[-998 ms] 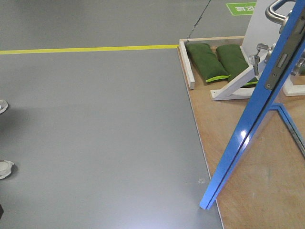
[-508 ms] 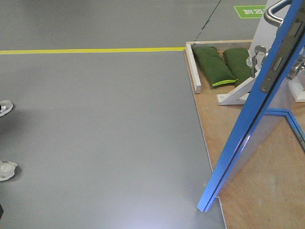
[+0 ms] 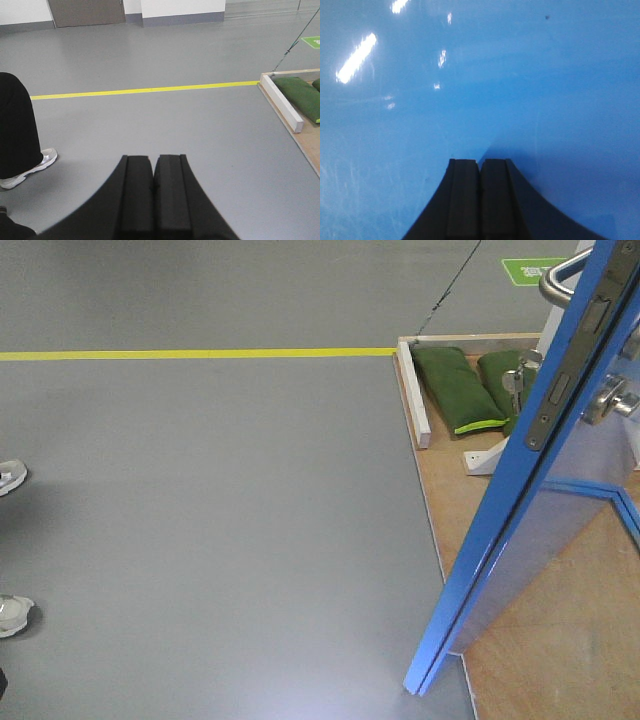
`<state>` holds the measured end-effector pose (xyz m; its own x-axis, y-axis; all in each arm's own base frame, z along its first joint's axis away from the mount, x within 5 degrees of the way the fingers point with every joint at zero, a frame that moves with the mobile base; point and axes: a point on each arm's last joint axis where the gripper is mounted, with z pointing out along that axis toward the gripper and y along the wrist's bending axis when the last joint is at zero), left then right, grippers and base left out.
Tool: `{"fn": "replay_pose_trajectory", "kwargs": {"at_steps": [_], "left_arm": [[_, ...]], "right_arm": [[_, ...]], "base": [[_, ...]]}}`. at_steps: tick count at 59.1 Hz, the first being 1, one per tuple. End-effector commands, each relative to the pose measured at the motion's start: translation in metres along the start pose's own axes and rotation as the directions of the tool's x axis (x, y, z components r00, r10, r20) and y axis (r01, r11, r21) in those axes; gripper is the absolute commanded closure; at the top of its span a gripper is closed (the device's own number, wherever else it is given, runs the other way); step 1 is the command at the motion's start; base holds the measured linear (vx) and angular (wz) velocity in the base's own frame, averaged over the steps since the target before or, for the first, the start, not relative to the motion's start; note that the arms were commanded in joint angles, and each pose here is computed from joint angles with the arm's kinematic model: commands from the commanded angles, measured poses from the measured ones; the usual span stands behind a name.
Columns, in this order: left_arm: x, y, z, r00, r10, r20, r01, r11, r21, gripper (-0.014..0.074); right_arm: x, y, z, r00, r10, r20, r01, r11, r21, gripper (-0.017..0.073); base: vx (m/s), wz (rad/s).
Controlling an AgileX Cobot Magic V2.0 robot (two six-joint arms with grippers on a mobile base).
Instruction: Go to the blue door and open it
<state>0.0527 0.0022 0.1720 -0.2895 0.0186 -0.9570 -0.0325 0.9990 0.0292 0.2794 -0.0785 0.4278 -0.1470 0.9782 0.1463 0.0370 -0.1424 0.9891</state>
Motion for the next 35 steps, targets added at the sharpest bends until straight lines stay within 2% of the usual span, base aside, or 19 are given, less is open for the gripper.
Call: {"fn": "replay_pose_trajectory", "kwargs": {"at_steps": [1, 35], "left_arm": [[-0.0063, 0.0002, -0.0008, 0.996, -0.003, 0.088, 0.003, 1.0, -0.003, 0.0524], [-0.0063, 0.0002, -0.0008, 0.996, -0.003, 0.088, 0.003, 1.0, -0.003, 0.0524]], "right_arm": [[0.0117, 0.0166, -0.0067, 0.999, -0.006, -0.05, 0.003, 0.998, -0.06, 0.0554], [0.0117, 0.0166, -0.0067, 0.999, -0.005, -0.05, 0.002, 0.998, -0.061, 0.0554]], "base": [[0.15, -0.01], [0.19, -0.01]]}}
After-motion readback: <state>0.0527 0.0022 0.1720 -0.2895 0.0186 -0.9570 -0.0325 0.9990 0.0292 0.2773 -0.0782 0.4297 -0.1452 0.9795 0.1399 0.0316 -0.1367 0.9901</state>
